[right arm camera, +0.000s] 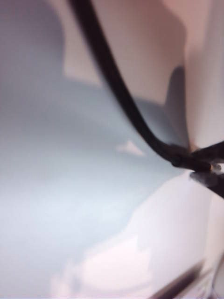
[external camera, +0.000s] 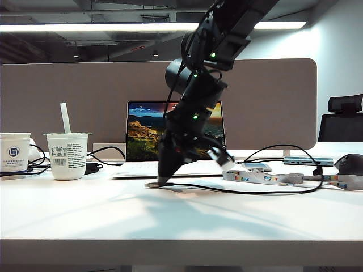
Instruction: Pick up the black phone, pick up the charger plug, insert the charger plug into the phone's charging port, and finally place the connected phone back on the desk.
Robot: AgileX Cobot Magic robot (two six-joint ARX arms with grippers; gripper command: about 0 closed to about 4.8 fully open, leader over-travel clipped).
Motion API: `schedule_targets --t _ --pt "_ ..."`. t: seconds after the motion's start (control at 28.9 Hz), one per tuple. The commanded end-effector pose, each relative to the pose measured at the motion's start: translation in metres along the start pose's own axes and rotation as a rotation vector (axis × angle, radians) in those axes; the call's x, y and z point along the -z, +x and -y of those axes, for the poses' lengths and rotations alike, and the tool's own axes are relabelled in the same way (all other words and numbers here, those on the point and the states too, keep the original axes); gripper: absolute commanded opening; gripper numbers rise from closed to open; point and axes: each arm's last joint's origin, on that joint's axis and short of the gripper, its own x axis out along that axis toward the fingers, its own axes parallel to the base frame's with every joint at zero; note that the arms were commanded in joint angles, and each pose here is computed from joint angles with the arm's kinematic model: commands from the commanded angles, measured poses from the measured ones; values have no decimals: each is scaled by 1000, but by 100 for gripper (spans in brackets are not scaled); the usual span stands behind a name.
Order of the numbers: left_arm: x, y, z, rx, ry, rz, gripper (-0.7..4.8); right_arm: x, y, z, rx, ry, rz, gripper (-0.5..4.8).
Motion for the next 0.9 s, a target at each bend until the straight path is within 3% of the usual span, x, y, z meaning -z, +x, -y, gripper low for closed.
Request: schedule_targets --t 0.03,0.21,0.38,0.52,0.76,0.83,0.9 --pt "-9 -4 0 -6 22 58 -7 0 -14 6 46 -80 55 -10" --pt "-10 -4 0 -7 25 65 -7 -8 -24 11 121 -189 94 -9" --pt "-10 -4 0 -7 24 64 -7 -7 -39 5 130 -514 193 -9" --pt "-10 -4 0 -7 25 64 -7 -4 -51 -3 95 -609 229 -8" --pt "-10 -4 0 -8 27 69 -7 1 -60 -9 69 -605 217 -9" --pt "-10 -4 0 -8 27 70 -7 0 -59 -7 77 -484 198 -8" --pt "-10 -4 0 -8 27 69 -7 0 -59 -4 94 -318 181 35"
